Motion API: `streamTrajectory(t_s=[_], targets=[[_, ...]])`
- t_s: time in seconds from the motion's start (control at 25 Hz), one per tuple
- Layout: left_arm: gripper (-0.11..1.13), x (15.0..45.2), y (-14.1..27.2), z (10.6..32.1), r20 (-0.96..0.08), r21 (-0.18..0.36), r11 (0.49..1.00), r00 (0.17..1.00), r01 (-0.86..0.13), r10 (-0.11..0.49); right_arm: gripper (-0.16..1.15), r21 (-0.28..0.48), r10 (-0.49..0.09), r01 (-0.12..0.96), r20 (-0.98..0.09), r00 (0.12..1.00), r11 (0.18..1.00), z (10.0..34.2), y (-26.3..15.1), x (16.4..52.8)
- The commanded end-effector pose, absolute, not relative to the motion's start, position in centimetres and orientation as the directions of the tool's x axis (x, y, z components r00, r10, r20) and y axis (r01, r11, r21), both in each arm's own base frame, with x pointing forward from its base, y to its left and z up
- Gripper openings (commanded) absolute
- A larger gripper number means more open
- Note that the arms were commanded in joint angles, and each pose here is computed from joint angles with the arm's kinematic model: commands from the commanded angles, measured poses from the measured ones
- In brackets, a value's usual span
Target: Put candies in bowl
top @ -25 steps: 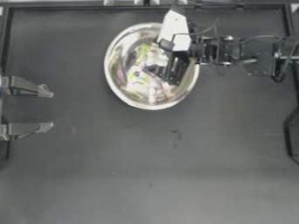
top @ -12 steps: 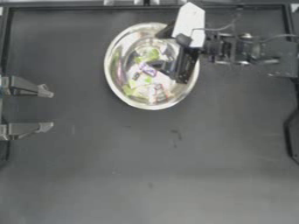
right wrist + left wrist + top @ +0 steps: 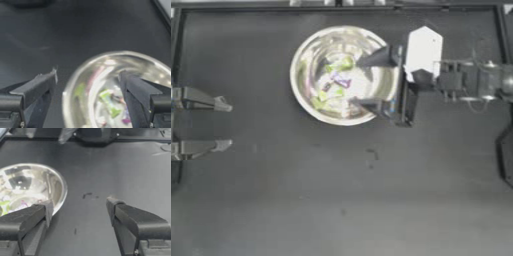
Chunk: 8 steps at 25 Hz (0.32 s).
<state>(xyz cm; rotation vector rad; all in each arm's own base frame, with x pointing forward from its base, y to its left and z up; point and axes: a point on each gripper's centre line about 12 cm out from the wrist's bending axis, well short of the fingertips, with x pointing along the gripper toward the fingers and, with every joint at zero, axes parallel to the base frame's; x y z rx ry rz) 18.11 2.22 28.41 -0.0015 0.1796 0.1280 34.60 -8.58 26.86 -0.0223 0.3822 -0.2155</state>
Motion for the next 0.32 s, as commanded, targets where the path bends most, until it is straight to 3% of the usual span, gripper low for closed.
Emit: streamTrajectory(t_s=[0.04,0.32], targets=[[0.96,18.5,2.2,28.6,-0.178,0.010,0.992,0.976,-0.125,0.125,1.00,-0.048,-0.189,0.183,-0.310,0.932,0.982,28.8,-7.3,33.6],[0.96,18.5,2.2,28.8,-0.172,0.010,0.992,0.977,-0.126,0.125,0.99,-0.046,-0.135,0.127,-0.266,0.954,0.991,29.9,-4.8,31.3]])
